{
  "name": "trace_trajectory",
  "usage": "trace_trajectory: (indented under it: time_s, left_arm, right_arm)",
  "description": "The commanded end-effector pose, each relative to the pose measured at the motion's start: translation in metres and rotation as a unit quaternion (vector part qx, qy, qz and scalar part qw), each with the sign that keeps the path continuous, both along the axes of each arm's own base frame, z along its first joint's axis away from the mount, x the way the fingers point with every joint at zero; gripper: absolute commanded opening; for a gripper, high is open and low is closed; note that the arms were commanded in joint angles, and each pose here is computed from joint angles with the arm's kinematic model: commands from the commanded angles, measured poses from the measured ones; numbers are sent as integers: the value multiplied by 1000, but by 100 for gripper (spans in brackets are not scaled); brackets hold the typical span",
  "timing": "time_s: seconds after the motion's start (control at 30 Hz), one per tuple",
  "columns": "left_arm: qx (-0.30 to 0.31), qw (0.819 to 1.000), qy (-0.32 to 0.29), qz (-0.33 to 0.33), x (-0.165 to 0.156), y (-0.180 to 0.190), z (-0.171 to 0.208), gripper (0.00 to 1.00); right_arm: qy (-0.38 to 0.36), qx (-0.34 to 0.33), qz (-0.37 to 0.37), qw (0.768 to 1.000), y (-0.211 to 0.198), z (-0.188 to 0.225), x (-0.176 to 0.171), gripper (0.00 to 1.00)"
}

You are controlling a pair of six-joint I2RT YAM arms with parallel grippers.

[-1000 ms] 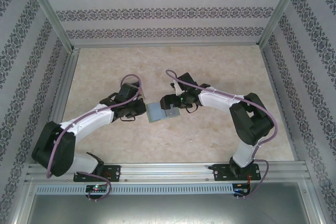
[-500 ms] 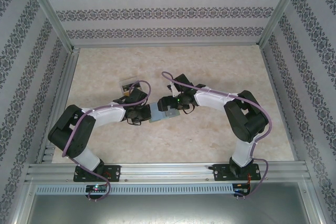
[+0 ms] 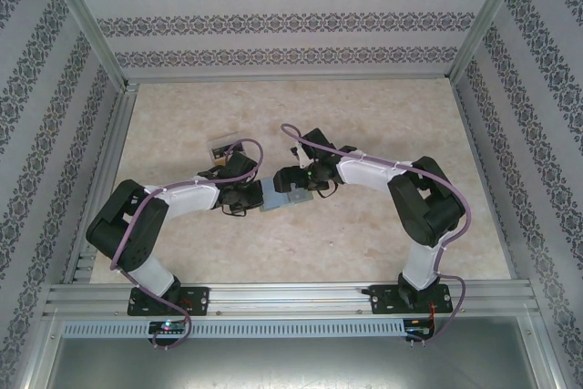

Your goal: Take the credit cards out of the card holder

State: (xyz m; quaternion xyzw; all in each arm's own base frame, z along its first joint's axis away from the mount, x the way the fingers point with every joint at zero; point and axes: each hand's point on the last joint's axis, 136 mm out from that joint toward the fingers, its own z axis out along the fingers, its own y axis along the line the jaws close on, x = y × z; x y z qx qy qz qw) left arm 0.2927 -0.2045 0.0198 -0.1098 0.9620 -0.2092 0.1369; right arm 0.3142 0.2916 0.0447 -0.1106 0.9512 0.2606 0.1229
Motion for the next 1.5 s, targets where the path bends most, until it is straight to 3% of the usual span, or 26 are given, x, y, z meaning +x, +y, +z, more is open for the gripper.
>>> trace_trajectory:
  time_s: [0.0, 0.23, 0.53, 0.73, 1.47]
  left_arm:
    - [10, 1000, 16, -3, -6, -2, -11, 6]
    - [15, 1000, 14, -6, -8, 1, -8, 6]
    - [16, 1000, 13, -7, -9, 2, -8, 6]
    - [15, 1000, 12, -6, -9, 2, -8, 5]
    - [16, 1000, 15, -5, -10, 2, -9, 5]
  right_arm:
    - [-4, -27, -15, 1000, -8, 2, 2, 98]
    - [-2, -67, -75, 995, -60, -4, 15, 98]
    - [-32, -23, -40, 998, -26, 27, 10, 98]
    - [-18, -9, -20, 1000, -3, 22, 7, 98]
    - [-29, 22, 4, 999, 24, 36, 1, 98]
